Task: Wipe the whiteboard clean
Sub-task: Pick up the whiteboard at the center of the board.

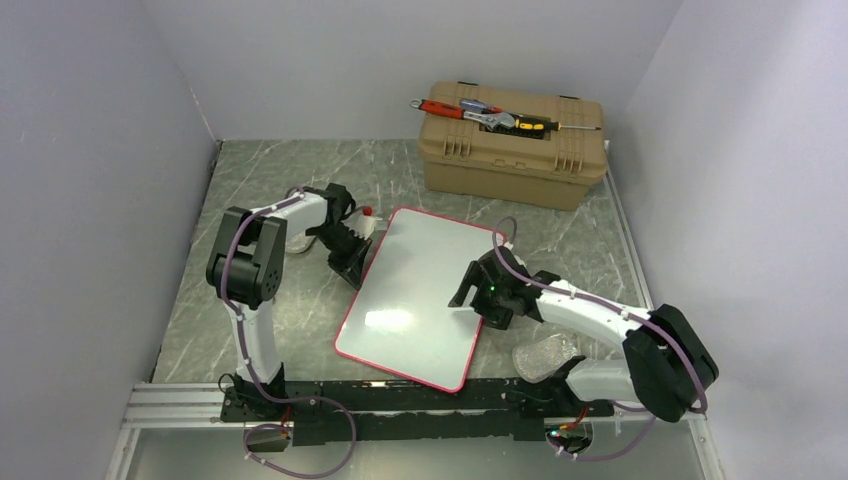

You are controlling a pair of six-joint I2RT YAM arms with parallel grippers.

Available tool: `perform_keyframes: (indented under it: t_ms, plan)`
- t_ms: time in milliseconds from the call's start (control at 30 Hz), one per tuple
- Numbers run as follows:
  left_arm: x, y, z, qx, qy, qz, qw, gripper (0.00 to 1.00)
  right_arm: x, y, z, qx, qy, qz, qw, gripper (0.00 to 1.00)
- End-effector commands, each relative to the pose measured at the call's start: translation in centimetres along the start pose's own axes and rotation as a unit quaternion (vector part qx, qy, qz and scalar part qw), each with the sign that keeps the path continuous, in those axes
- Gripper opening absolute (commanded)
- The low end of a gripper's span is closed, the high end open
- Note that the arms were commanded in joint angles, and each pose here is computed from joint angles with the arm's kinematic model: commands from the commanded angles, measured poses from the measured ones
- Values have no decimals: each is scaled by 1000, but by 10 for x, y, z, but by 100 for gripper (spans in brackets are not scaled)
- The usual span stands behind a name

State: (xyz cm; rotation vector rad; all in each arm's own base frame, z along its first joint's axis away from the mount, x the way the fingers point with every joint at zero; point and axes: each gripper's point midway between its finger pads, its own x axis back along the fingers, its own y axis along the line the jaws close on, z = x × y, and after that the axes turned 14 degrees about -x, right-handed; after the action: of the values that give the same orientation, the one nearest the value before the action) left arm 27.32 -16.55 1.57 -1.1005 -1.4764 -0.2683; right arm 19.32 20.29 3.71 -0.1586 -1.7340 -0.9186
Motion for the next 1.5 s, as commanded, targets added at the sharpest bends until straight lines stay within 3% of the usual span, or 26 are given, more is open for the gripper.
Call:
perform_keyframes:
  t_ms: [0, 233, 433, 567, 667, 800, 833, 900, 1033, 1067, 1100, 1167, 1267, 1467]
  plan:
    - [-28, -18, 11, 17, 4, 68, 998, 3, -4, 21, -2, 25, 0, -82, 996, 90]
    - [-36, -17, 15, 25, 10, 82, 996, 3, -13, 43, 14, 29, 47, -162, 985, 88]
    - [-38, -26, 8, 26, -3, 106, 994, 3, 45, 117, 19, 58, 73, -309, 946, 77]
    - [-38, -32, 1, 24, -12, 121, 992, 3, 83, 154, 22, 68, 82, -385, 917, 62]
    - [-35, -34, -3, 18, -15, 119, 993, 3, 77, 155, 27, 73, 92, -373, 920, 58]
    - [-29, -36, -6, 11, -18, 111, 994, 3, 82, 158, 30, 60, 97, -399, 910, 26]
    - [-27, -37, -6, 10, -21, 109, 994, 3, 87, 162, 30, 62, 97, -412, 904, 21]
    - [-23, -39, -8, 5, -27, 106, 994, 3, 101, 173, 34, 76, 106, -437, 890, 36]
    - [-27, -36, -7, 5, -26, 105, 994, 3, 120, 182, 34, 95, 102, -453, 880, 48]
    - [-28, -36, -6, 7, -23, 108, 994, 3, 112, 176, 29, 98, 89, -424, 896, 52]
    - [-31, -36, -5, 11, -19, 112, 993, 3, 91, 158, 20, 102, 65, -351, 928, 56]
    - [-31, -34, -5, 11, -19, 109, 994, 3, 60, 119, 2, 121, 22, -215, 969, 62]
    - [-30, -30, -5, 7, -20, 95, 995, 3, 28, 59, -18, 134, -26, -93, 986, 75]
    - [-31, -22, 2, 18, -14, 89, 996, 3, -6, 0, -23, 121, -42, -5, 992, 86]
